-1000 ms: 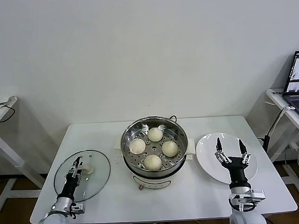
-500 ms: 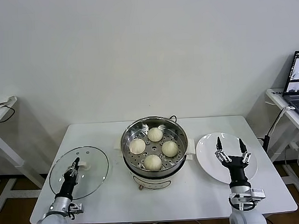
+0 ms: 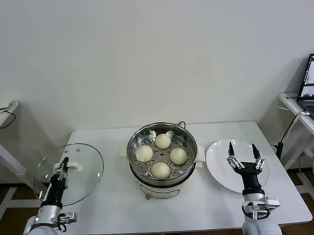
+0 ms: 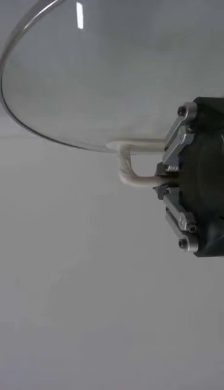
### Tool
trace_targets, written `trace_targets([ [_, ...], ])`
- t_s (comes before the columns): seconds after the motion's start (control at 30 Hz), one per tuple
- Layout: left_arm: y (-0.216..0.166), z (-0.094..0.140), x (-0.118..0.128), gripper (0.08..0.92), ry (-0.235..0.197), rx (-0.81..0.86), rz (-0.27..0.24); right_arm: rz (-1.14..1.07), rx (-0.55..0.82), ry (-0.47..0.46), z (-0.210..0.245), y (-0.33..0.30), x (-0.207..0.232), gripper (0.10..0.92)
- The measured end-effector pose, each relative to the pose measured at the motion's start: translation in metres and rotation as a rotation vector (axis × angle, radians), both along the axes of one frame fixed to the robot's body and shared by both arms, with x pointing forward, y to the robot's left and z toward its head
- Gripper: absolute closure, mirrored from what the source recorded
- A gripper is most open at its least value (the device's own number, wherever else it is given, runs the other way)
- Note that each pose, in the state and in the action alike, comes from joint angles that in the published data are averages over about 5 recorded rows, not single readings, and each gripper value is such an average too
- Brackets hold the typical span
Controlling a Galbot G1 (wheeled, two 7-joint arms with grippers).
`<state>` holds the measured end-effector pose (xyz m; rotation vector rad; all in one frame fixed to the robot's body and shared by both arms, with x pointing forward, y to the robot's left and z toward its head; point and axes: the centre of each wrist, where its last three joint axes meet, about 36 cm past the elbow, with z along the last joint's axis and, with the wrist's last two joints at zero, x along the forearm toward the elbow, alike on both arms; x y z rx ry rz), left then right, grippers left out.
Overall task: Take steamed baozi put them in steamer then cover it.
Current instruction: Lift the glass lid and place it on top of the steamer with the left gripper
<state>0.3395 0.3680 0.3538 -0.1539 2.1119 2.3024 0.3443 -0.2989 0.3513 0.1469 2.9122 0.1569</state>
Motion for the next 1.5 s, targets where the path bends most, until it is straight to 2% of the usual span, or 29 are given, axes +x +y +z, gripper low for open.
trace_targets([
  [0.3,-0.040,0.069,-0.005,0.813,-0.033,0.002,0.000,-0.001,0.005,0.005,-0.003,0.001,0.000,0.200],
  [0.6,-0.101,0.107,-0.002,0.813,-0.028,-0.034,-0.045,-0.018,0.003,0.005,-0.005,-0.001,-0.004,0.200],
  [0.97,-0.172,0.120,0.009,0.813,0.004,-0.083,-0.102,-0.039,-0.002,0.013,-0.010,0.000,-0.008,0.200],
  [1.5,-0.257,0.114,0.026,0.813,0.049,-0.132,-0.149,-0.058,-0.012,0.028,-0.018,-0.003,-0.009,0.200],
])
